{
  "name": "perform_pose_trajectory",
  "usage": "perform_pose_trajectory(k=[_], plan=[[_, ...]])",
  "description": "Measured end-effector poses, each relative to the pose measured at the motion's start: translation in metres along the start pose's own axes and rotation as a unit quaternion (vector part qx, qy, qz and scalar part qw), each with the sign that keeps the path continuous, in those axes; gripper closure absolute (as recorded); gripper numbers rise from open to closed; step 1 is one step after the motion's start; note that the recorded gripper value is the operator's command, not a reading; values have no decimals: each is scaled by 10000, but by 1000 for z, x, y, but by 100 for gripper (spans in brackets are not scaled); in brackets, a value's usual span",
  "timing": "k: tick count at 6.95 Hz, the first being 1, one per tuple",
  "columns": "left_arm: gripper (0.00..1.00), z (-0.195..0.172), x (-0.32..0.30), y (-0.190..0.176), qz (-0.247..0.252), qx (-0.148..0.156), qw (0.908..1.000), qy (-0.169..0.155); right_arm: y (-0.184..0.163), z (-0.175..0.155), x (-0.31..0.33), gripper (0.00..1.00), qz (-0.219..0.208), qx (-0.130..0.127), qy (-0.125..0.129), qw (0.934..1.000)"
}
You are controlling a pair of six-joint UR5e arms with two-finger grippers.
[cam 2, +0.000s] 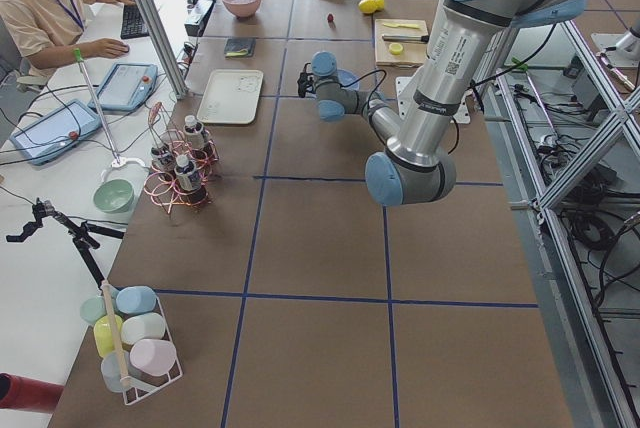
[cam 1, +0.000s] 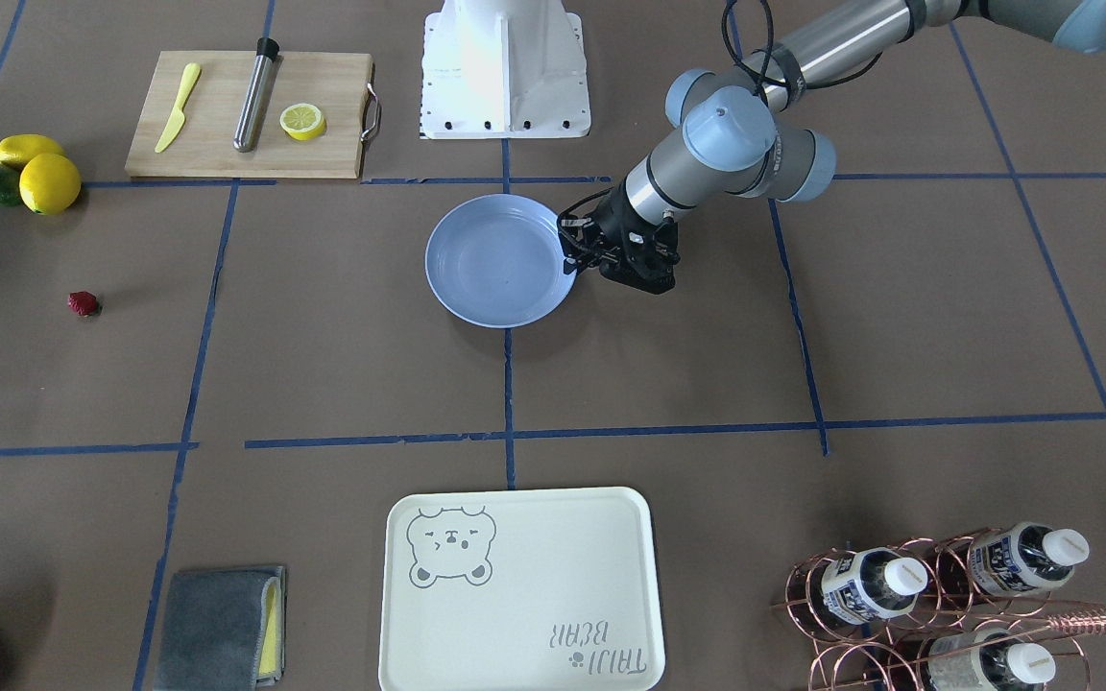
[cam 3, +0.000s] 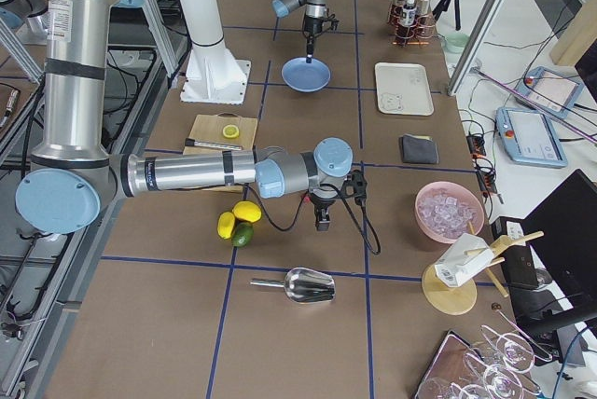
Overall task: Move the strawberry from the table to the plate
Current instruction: 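Hold the plate with the left gripper while the right gripper grasps the red strawberry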
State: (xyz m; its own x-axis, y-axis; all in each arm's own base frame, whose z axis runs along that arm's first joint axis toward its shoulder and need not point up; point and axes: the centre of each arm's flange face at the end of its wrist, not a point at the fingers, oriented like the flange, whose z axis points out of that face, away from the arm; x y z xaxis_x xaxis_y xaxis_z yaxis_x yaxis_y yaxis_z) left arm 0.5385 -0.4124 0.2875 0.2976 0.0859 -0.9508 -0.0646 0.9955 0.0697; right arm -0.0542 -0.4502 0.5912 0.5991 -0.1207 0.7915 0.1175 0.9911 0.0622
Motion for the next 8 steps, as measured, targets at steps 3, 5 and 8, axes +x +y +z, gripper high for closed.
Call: perform_pose_trajectory(k=[3,5,8], plan=[[90,8,-9,-2,5,14,10000,-22,0,1,-1,0,-10,-20,-33,10000],[46,10,-10,-3,8,76,10000,-47,-1,4,-7,0,-89,-33,-57,9999],[16,5,-4,-1,132,210,9996,156,-1,18,-28,0,-283,-62,-255,9993]])
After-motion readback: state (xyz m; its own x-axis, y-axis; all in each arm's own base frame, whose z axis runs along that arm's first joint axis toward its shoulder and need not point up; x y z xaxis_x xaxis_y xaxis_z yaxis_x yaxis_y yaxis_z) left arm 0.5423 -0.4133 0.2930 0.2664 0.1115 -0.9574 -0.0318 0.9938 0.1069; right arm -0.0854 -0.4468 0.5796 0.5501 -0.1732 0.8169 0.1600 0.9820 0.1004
